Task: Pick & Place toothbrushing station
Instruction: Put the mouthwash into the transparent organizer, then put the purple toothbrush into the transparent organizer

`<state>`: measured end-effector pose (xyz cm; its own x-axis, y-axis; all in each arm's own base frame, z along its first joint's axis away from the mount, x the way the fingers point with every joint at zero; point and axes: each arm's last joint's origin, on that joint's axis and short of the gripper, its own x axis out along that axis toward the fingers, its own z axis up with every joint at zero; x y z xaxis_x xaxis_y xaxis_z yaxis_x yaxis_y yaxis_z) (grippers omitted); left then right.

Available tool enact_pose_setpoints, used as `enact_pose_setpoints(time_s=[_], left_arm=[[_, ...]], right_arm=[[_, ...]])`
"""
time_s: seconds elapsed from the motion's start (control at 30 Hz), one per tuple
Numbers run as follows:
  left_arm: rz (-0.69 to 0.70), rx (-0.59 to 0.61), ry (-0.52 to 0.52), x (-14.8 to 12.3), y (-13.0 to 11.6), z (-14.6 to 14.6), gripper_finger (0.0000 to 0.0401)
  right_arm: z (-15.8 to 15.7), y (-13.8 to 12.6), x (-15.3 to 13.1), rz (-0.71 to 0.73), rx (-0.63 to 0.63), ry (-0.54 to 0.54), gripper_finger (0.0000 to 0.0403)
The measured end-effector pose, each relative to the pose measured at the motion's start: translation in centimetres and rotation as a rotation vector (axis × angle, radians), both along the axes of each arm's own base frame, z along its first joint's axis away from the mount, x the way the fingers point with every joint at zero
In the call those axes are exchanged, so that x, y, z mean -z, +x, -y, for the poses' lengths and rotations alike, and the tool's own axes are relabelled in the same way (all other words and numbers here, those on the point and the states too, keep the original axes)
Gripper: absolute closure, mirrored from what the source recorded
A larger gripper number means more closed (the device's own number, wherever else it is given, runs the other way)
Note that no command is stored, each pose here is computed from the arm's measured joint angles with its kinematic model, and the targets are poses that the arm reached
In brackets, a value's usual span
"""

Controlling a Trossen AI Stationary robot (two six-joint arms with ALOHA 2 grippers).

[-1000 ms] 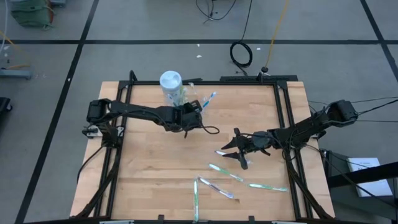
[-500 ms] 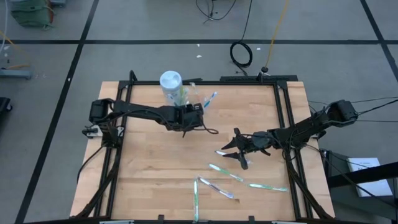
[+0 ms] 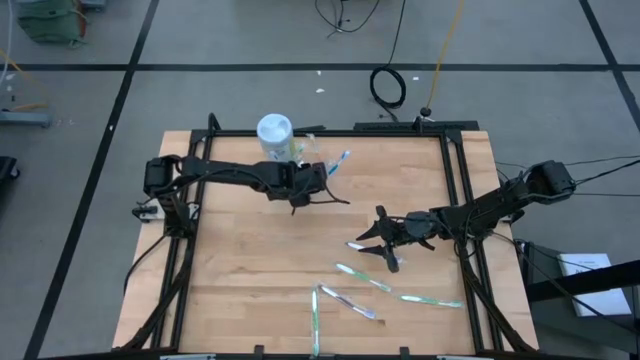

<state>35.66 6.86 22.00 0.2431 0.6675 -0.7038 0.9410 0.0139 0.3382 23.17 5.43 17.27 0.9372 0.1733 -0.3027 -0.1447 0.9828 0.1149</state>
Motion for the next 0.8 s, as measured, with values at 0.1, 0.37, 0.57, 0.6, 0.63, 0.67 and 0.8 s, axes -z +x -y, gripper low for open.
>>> enact_pose_setpoints(time_s=[0.1,0.37,0.57,0.6,0.63,0.67,0.8], left_arm=[[-0.007,0.008,-0.008,0.0,0.0,-0.5,0.0264],[0.057,-0.041,-0.014,-0.1,0.1,-1.2,0.0211],[0.219,-0.102,-0.091,-0.4,0.7,-1.0,0.02],[0.253,-0.119,-0.102,-0.4,0.9,-0.9,0.0203],[0.29,-0.137,-0.112,-0.5,1.0,-0.8,0.0206],[0.331,-0.159,-0.123,-0.6,1.2,-0.7,0.0211],[0.474,-0.239,-0.171,-0.9,1.6,-0.1,0.0233]], right_arm=[[0.0,0.0,0.0,0.0,0.0,0.0,0.0261],[0.0,0.0,0.0,0.0,0.0,-0.001,0.0261],[0.0,0.0,0.0,0.0,-0.001,-0.003,0.0261],[0.0,0.0,0.0,0.0,-0.001,-0.003,0.0261],[0.0,0.0,0.0,0.0,-0.001,-0.003,0.0261],[0.0,0.0,0.0,-0.001,-0.001,-0.003,0.0261],[0.0,0.0,0.0,-0.001,-0.001,-0.004,0.0261]])
